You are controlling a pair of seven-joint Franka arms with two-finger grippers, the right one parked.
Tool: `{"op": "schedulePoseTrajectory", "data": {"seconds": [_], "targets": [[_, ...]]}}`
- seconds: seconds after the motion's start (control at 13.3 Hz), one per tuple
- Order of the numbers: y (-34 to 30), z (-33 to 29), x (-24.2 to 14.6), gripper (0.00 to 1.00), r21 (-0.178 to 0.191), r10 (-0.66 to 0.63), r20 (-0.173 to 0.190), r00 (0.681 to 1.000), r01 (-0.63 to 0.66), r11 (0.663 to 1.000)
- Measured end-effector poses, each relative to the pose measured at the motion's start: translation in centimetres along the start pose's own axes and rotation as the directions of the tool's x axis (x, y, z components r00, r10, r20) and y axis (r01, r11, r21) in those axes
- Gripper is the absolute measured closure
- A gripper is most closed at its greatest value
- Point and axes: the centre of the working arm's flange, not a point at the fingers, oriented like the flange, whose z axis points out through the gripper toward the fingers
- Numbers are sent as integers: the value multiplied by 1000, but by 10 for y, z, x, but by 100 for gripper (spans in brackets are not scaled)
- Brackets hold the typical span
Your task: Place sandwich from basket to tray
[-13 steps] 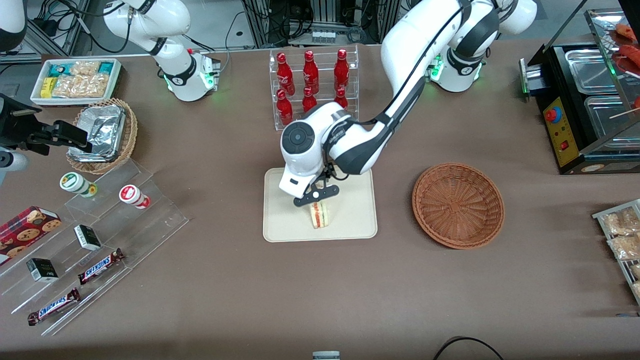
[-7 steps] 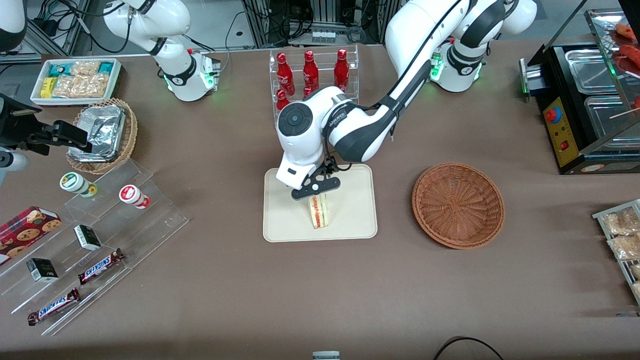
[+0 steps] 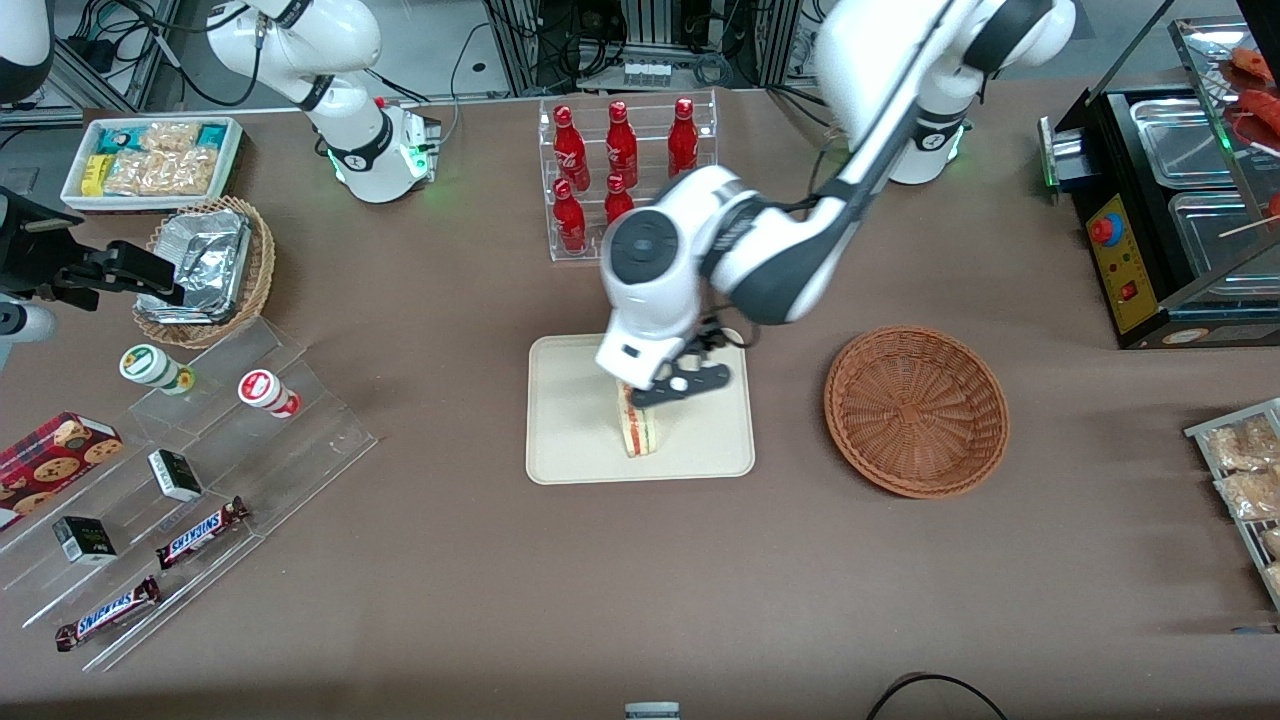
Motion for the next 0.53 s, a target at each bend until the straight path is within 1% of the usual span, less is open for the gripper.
{"op": "schedulePoseTrajectory", "data": {"seconds": [0.08,0.23,0.53], "targets": [[-26,-8,11,0,0,15,12,1000,-15,1000],[-82,-22,31,0,-12,54,40,998,-53,998],[-187,-30,64,0,-18,130,68,989,-130,991]]}}
